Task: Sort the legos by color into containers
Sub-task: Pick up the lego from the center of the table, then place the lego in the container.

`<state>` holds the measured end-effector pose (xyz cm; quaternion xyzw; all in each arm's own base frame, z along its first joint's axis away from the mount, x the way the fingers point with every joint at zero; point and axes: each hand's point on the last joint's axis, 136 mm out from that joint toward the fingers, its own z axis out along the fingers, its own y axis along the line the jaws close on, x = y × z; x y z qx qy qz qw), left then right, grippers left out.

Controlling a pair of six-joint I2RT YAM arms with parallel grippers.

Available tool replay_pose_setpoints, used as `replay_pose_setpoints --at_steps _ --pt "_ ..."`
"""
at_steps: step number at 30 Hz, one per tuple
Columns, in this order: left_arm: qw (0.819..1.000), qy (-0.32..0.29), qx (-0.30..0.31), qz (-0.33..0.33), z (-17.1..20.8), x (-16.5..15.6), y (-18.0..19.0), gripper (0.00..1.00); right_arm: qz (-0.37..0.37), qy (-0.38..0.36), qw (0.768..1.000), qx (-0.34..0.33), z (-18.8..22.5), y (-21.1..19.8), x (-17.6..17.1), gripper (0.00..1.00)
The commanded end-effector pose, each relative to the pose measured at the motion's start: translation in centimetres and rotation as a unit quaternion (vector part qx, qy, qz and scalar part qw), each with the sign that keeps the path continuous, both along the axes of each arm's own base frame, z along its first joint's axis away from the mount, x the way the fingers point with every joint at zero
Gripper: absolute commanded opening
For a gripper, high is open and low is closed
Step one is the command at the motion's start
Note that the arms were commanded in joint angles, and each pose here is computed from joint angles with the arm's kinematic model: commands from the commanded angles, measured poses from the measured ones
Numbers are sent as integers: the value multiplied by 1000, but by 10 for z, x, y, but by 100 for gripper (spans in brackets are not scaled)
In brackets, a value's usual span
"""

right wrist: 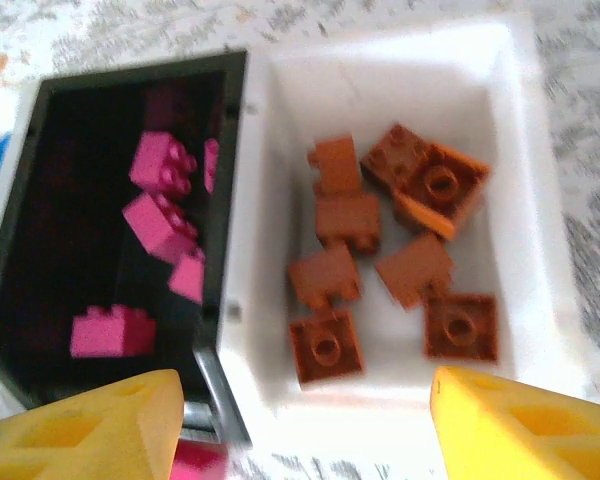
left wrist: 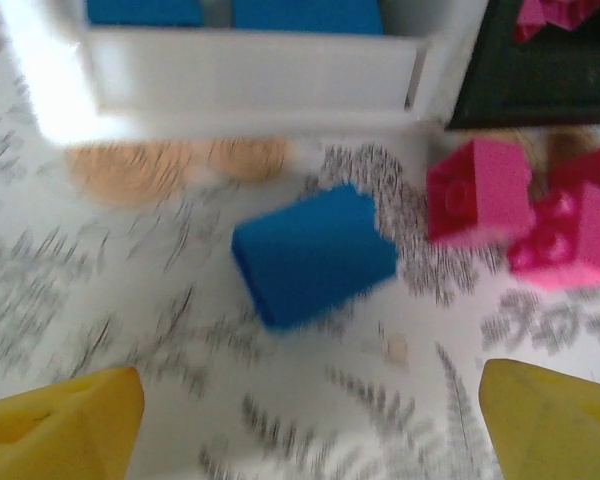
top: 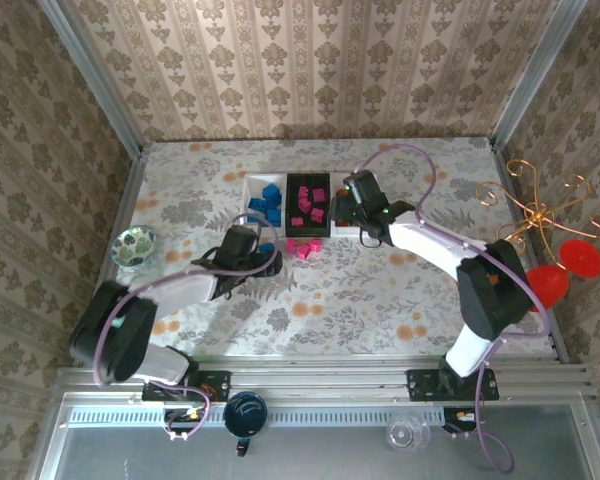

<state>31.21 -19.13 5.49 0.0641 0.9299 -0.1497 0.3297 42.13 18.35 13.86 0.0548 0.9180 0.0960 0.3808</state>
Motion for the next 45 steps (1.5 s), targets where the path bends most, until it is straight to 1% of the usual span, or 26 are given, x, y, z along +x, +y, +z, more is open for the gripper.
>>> replay_pose_setpoints --at_steps 1,4,9,13,18,19,21,23,25,27,29,31,33,36,37,38,40,41,42,43,45 --pt "999 -50 8 2 8 35 -12 88 -3 -18 999 32 16 -2 -14 68" --pt "999 -45 9 4 -3 45 -16 87 -1 -19 999 38 18 -3 -22 68" --pt "999 -31 22 14 -22 51 -13 78 5 -27 999 43 25 -2 -34 68" --pt "999 -30 16 11 -21 41 -10 63 5 -34 998 45 30 -4 -42 69" --pt "1000 -25 0 2 -14 9 -5 44 -2 -32 998 49 27 -8 -49 69" --pt "1000 -21 -4 0 -12 1 -5 41 -3 -30 998 51 25 -8 -51 69" --pt "1000 -23 -13 -3 -3 -13 -3 39 -6 -27 998 53 20 -10 -54 69" --pt "999 -42 -22 -4 19 -22 -1 39 -6 -21 998 52 13 -11 -58 69" --pt "997 -70 -33 -2 50 -21 1 40 -7 -15 999 52 7 -11 -61 69" --pt "995 -97 -31 0 80 -12 3 42 -8 -9 999 50 1 -11 -64 69" --pt "993 -111 -32 10 101 6 5 43 -6 -5 999 51 -2 -10 -67 69" --pt "992 -118 -45 20 113 30 5 43 -6 -1 999 49 -6 -9 -69 69" --pt "991 -120 -51 27 116 56 3 44 -4 2 999 48 -8 -8 -72 69" --pt "992 -113 -41 36 108 96 -3 44 -1 10 999 41 -14 -6 -78 69" --pt "992 -108 -38 48 102 113 5 44 1 14 999 40 -17 -4 -81 69" --pt "993 -102 -37 52 96 124 4 44 4 17 999 40 -19 -2 -83 69" --pt "994 -92 -34 57 86 143 4 45 13 23 999 45 -23 5 -89 69" --pt "994 -87 -31 59 81 151 4 46 19 24 998 48 -25 9 -93 69" --pt "994 -81 -28 61 77 157 5 49 24 25 998 51 -26 14 -95 69" --pt "995 -75 -28 64 72 163 6 53 29 24 998 55 -26 19 -98 69" --pt "995 -67 -35 68 70 171 7 66 37 22 997 66 -26 29 -103 69"
